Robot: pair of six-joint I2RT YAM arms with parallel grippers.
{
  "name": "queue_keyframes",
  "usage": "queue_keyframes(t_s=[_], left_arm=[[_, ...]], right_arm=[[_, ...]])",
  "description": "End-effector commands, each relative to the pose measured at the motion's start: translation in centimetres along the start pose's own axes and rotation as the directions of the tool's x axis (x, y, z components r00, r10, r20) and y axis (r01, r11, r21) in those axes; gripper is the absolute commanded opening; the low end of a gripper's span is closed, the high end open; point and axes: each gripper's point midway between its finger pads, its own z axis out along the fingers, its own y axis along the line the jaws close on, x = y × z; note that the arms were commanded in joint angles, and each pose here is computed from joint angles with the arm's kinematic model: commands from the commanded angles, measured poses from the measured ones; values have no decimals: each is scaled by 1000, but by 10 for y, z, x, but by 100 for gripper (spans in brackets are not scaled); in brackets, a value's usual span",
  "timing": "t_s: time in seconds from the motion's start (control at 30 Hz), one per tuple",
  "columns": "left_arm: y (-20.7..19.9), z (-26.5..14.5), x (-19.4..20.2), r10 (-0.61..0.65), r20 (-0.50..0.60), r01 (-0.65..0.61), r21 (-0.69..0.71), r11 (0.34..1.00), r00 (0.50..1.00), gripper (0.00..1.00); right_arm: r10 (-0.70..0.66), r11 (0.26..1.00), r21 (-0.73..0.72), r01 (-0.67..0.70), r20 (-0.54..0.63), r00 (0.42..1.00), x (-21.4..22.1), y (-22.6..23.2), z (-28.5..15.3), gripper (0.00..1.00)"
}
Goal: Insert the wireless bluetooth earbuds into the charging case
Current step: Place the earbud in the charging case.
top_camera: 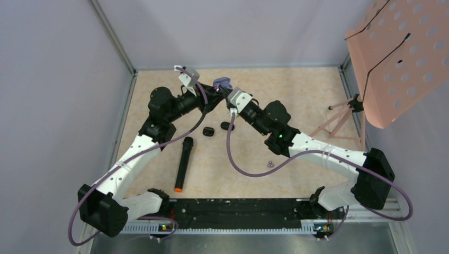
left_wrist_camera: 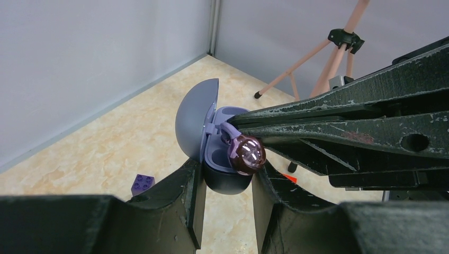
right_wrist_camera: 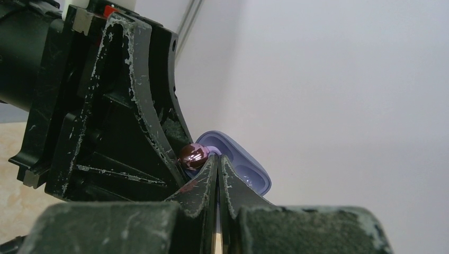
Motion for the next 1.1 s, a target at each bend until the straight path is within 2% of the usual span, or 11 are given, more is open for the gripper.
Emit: queue_keyframes(t_s=[0.0,0.23,0.5,0.77,1.07], left_arm=[[-6,0,-41,69,108,-69,-2,998,992,0],[-7,0,-34,74,93,-76,15,997,993,0],[-6,0,-31,84,88,-86,11,996,993,0],[-5,2,-27,90,89,-92,22,996,992,0],[-10,-4,-17,148,67,-151,51,987,987,0]], right_arm=[[1,1000,-7,0,18,1000,-11,1,-1,0],[3,1000,0,-3,4,1000,-13,-3,-1,0],[25,999,-22,-25,10,1000,-23,-11,-9,21],[60,996,-71,-58,19,998,-26,-6,-9,25],[244,962,-119,-247,-37,969,-42,-25,-10,27]])
